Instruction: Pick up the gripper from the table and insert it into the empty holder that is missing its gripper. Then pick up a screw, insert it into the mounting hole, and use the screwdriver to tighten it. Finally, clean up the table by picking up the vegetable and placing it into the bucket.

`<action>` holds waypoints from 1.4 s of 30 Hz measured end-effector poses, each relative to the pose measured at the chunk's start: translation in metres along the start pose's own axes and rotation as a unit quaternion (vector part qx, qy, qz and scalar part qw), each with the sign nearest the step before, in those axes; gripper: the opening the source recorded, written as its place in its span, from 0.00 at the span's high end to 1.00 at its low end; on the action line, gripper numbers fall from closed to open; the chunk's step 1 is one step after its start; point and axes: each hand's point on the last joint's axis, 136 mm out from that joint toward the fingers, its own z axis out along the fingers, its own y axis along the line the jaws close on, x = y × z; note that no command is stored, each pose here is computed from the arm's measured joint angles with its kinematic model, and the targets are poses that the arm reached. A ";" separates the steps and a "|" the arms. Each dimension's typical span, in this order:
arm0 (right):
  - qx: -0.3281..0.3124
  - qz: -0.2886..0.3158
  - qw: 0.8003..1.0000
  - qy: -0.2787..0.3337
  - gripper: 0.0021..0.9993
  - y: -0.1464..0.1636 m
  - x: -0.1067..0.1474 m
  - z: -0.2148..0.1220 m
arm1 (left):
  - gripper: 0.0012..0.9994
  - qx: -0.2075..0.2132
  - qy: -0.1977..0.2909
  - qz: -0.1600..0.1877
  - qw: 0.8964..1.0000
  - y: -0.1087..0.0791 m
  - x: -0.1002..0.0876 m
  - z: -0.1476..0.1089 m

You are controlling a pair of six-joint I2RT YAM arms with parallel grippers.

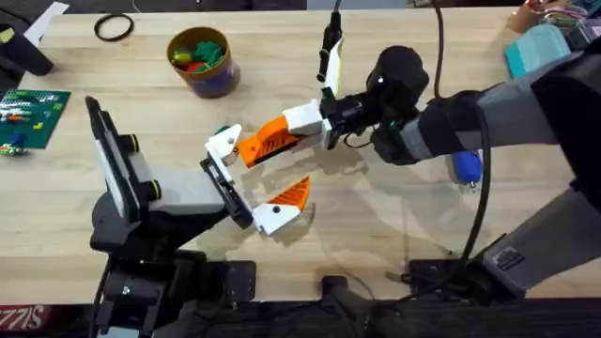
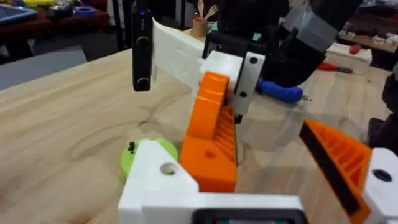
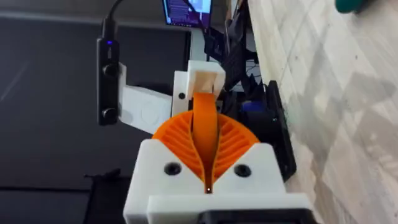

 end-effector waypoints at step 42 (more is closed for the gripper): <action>0.025 -0.019 0.999 0.009 0.98 -0.007 -0.012 0.014 | 0.01 0.056 0.013 -0.034 0.998 -0.019 0.004 -0.004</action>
